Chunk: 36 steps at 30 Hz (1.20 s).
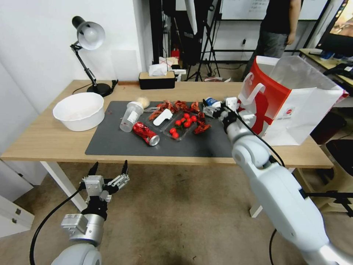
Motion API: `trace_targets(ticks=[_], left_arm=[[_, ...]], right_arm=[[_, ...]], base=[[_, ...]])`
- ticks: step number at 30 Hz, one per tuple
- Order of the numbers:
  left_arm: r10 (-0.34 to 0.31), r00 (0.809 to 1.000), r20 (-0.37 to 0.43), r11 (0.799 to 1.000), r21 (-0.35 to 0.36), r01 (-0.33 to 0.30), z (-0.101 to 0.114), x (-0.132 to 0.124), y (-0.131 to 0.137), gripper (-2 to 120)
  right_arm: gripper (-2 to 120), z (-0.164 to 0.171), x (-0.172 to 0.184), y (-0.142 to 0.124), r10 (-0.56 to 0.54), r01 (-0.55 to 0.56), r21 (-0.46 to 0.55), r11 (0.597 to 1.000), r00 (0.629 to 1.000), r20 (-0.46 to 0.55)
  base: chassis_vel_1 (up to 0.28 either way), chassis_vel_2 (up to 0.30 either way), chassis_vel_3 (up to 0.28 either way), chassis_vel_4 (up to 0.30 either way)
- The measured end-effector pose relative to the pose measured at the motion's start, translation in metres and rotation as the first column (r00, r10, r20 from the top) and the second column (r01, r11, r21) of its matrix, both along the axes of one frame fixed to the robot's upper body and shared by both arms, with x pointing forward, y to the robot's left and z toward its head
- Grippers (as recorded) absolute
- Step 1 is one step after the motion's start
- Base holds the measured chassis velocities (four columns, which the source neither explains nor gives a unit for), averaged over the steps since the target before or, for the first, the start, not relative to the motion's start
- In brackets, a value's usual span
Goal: Pick up the trash from the table and place it into the takeout bag.
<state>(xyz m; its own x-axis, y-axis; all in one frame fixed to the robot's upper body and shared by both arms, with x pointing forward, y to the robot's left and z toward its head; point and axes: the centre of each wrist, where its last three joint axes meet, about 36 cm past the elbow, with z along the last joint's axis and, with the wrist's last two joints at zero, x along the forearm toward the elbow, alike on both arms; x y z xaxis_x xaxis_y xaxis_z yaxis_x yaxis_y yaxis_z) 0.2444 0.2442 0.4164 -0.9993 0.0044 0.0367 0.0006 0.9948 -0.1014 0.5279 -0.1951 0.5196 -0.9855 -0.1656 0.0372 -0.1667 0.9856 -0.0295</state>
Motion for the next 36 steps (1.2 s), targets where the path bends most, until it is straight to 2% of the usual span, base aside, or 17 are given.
trace_targets(ticks=[7, 16, 25, 36], left_arm=[[0.002, 1.000, 0.000, 1.000, 0.000, -0.002, -0.001, 0.002, 0.000, 100], [0.004, 1.000, -0.007, 1.000, -0.001, -0.004, -0.004, 0.004, 0.002, 100], [0.001, 1.000, -0.010, 1.000, -0.005, -0.001, -0.008, 0.007, 0.002, 100], [-0.003, 1.000, -0.014, 1.000, -0.006, 0.003, -0.009, 0.008, 0.002, 100]], right_arm=[[100, 0.005, 0.041, 0.006, -0.001, 0.000, -0.029, 1.000, 0.998, -0.059], [100, -0.010, 0.090, 0.001, -0.002, -0.008, -0.059, 0.998, 0.986, -0.165], [100, -0.025, 0.109, -0.011, 0.006, -0.027, -0.086, 0.996, 0.972, -0.234], [100, -0.033, 0.117, -0.020, 0.004, -0.031, -0.100, 0.995, 0.965, -0.262]], base=[[0.000, 0.000, 0.000, 0.000], [0.000, 0.000, 0.000, 0.000], [0.000, 0.000, 0.000, 0.000], [0.000, 0.000, 0.000, 0.000]])
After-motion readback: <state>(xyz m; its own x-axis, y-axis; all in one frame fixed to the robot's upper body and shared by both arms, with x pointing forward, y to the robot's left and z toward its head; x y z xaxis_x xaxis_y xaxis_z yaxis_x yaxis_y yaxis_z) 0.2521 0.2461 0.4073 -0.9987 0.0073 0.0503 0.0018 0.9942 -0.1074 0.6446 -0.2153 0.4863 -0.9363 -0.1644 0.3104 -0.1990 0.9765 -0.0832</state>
